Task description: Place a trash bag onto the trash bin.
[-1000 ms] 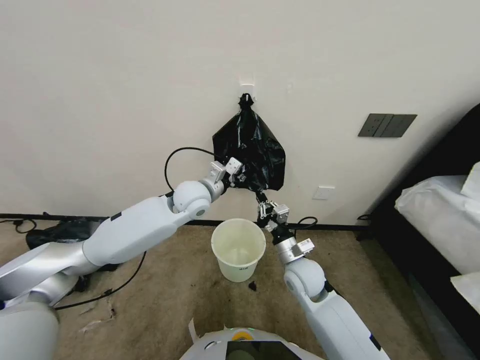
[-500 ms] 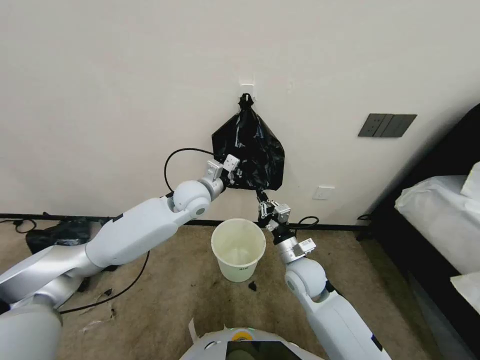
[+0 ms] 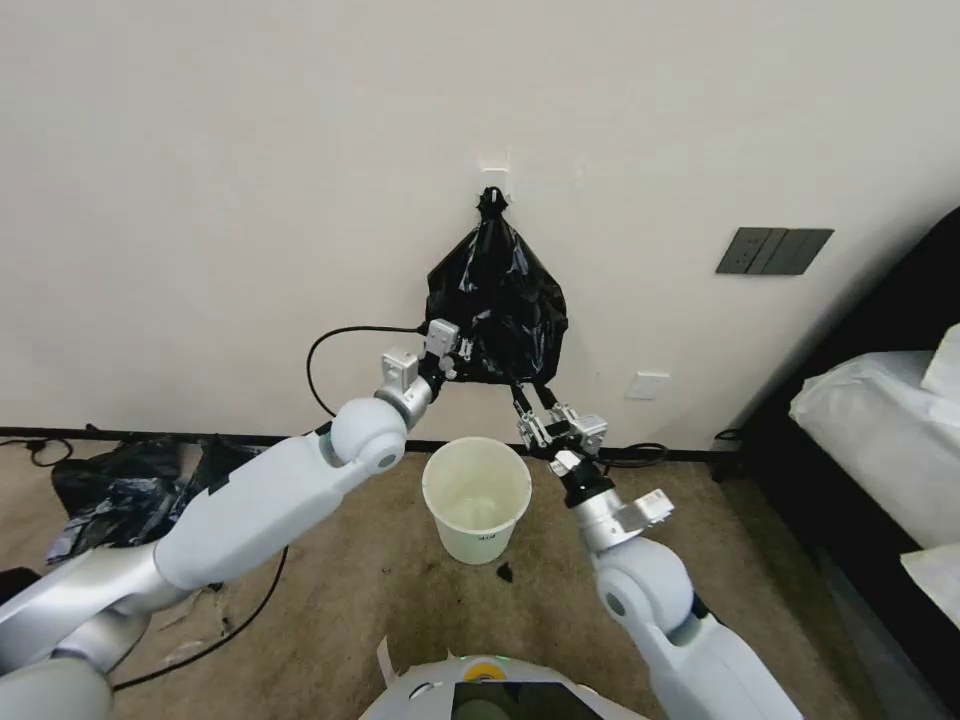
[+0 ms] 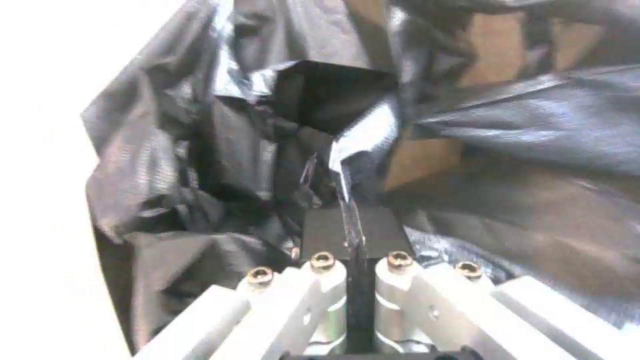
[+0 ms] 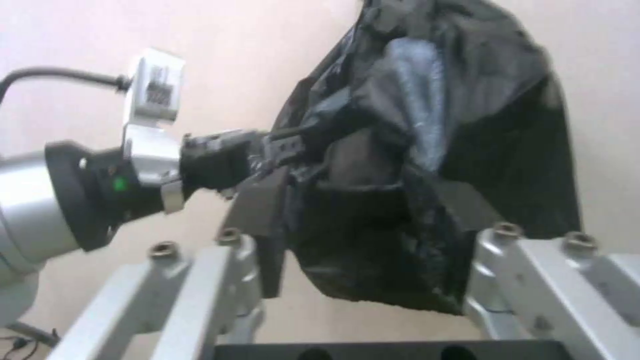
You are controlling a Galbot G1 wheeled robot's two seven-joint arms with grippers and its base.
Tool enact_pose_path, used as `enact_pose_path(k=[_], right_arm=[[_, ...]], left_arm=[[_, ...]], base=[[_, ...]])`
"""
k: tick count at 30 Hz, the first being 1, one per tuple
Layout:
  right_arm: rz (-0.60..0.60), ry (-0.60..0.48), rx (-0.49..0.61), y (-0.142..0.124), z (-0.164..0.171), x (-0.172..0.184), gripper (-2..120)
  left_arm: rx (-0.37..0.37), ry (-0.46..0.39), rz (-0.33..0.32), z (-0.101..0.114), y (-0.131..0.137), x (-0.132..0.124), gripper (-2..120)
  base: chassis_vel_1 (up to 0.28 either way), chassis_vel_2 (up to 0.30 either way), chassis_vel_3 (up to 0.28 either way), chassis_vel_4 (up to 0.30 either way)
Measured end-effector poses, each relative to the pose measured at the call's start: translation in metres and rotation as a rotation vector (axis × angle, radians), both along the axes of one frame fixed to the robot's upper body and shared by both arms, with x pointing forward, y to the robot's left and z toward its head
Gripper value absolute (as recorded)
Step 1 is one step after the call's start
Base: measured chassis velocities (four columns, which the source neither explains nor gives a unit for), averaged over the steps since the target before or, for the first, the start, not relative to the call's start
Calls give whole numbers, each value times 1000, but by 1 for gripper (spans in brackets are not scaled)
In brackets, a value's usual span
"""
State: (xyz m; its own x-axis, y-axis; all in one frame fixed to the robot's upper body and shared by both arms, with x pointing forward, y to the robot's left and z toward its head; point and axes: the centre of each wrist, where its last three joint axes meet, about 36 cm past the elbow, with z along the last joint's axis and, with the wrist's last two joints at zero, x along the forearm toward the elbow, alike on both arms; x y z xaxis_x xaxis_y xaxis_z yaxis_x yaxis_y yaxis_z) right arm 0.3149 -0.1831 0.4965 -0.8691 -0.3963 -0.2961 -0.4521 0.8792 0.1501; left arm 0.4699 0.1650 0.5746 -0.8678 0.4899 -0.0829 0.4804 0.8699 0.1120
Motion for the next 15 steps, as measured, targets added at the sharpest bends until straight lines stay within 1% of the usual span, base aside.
enact_pose_path(k=[1, 2, 3, 5, 6, 8, 9, 10, 12, 13, 14, 15], right_arm=[[-3, -3, -2, -3, 6, -3, 51], [-3, -3, -2, -3, 6, -3, 51], [-6, -6, -7, -5, 11, -6, 54], [-8, -7, -17, -10, 22, -11, 65], [-8, -7, -17, -10, 22, -11, 65], [8, 24, -4, -13, 32, -18, 74], [17, 44, 4, -15, 34, -22, 79], [17, 44, 4, -15, 34, -22, 79], [24, 65, 11, -16, 34, -28, 89], [24, 64, 11, -17, 36, -30, 94], [24, 64, 11, -17, 36, -30, 94], [25, 48, 7, -18, 39, -31, 97]], left_arm=[[-8, -11, 11, -2, 3, -2, 0], [-8, -11, 11, -2, 3, -2, 0], [-15, -20, 19, -3, 5, -4, 0], [-30, -30, 31, -5, 10, -9, 0], [-30, -30, 31, -5, 10, -9, 0], [-48, -34, 42, -6, 13, -12, 0], [-56, -36, 49, -7, 15, -13, 0], [-56, -36, 49, -7, 15, -13, 0], [-66, -43, 61, -7, 19, -14, 0], [-72, -45, 65, -6, 20, -16, 0], [-72, -45, 65, -6, 20, -16, 0], [-75, -49, 65, -5, 21, -18, 0]], base=[[0, 0, 0, 0], [0, 0, 0, 0], [0, 0, 0, 0], [0, 0, 0, 0], [0, 0, 0, 0], [0, 0, 0, 0], [0, 0, 0, 0], [0, 0, 0, 0], [0, 0, 0, 0], [0, 0, 0, 0], [0, 0, 0, 0], [0, 0, 0, 0]])
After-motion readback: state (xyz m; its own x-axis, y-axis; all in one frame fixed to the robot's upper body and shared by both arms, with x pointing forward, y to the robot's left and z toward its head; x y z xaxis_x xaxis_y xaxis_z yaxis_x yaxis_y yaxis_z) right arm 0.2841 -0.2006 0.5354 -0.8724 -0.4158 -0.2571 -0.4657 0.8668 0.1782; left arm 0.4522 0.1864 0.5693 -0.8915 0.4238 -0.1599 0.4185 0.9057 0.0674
